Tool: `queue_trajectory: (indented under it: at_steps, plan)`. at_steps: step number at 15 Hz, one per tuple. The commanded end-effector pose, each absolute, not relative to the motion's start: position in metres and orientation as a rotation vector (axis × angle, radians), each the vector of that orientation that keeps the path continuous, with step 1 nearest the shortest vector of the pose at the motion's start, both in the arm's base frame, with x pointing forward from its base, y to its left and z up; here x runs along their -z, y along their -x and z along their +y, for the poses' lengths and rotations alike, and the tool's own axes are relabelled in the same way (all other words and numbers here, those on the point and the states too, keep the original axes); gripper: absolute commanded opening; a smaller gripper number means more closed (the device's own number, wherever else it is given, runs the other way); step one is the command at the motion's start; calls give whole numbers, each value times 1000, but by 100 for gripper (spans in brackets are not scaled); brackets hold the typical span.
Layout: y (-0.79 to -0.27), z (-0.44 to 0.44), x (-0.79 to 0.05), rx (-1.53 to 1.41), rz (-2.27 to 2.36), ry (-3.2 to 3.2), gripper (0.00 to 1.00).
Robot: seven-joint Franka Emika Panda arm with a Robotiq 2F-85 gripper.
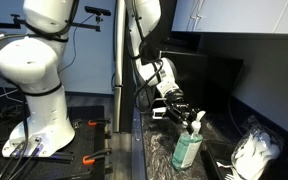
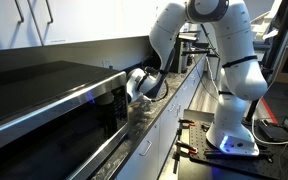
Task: Put the bottle upright
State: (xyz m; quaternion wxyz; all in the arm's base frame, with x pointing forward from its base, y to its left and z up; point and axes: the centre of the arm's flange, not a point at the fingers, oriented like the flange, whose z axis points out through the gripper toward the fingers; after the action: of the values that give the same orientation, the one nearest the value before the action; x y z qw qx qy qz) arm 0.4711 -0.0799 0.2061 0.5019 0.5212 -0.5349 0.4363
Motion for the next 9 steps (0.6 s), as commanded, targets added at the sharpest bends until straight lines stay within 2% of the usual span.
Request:
queue_trajectory:
  at_steps: [1, 2, 4, 9]
  plan:
    - [-457, -80, -192, -1069, -1300, -1267, 8]
    - [-455, -80, -191, -1068, -1301, -1273, 21]
    - [-455, -80, -190, -1062, -1302, -1281, 57]
    - [-452, -79, -195, -1064, -1298, -1284, 94]
